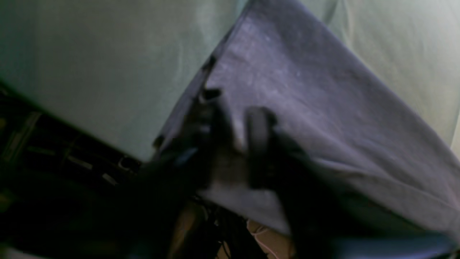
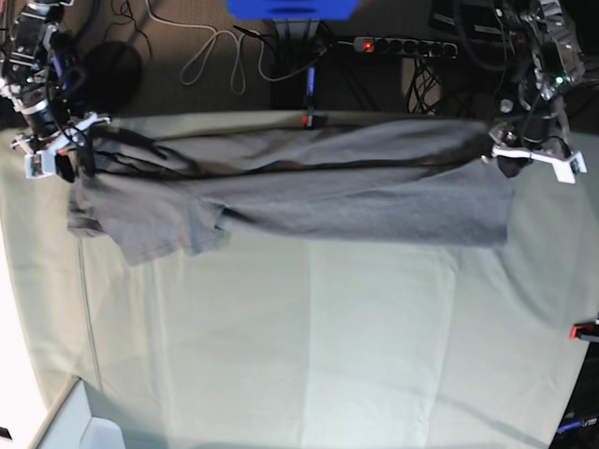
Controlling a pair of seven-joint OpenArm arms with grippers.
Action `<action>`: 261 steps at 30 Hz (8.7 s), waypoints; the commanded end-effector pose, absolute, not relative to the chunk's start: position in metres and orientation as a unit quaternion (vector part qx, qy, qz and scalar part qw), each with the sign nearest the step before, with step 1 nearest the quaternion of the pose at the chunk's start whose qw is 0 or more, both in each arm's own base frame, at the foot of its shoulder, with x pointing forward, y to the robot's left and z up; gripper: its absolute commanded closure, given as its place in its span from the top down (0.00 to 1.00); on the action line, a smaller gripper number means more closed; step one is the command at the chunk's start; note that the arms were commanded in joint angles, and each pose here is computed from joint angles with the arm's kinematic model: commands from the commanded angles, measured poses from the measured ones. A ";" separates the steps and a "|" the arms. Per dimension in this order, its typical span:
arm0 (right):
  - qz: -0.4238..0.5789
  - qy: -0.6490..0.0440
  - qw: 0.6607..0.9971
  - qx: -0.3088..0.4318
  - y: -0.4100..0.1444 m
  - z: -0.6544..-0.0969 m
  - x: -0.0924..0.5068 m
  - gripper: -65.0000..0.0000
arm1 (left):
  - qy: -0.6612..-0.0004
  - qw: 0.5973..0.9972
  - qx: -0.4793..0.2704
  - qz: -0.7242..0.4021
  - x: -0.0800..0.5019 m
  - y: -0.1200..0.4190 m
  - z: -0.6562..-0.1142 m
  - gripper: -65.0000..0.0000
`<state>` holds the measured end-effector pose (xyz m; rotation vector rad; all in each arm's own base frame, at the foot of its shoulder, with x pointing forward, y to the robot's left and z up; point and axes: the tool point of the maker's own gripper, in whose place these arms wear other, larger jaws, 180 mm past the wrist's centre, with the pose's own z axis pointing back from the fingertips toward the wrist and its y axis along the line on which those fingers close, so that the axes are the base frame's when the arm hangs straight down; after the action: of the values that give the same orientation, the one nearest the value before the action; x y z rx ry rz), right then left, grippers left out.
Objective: Layout the t-shirt on the table in an organized manner, then fold the t-shirt properly
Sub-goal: 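Pull the folded shirt ends with both grippers to straighten the strip, then release the shirt with the left gripper and move it toward the shirt's middle, then fold the strip end held by the left gripper over onto the middle, then lift the other strip end with the right gripper and fold it onto the middle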
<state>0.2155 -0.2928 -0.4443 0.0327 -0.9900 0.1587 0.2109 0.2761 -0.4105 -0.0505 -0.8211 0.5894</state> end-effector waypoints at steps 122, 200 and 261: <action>0.060 -0.449 0.891 0.015 -0.247 -0.428 0.206 0.57 | -0.355 0.895 -0.025 0.268 0.260 0.296 -0.455 0.71; 0.039 -0.485 0.873 -0.035 -0.284 -0.397 0.221 0.57 | -0.434 0.857 -0.268 -0.068 0.284 -0.091 -0.367 0.00; -0.002 -0.396 0.918 -0.011 -0.301 -0.440 0.257 0.74 | -0.481 0.834 -0.139 0.231 0.287 0.259 -0.355 0.37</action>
<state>0.2493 -0.2995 -0.4495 -0.0256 -0.7747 -0.0184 0.2813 0.2539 -0.3687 -0.2927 -0.9706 0.4994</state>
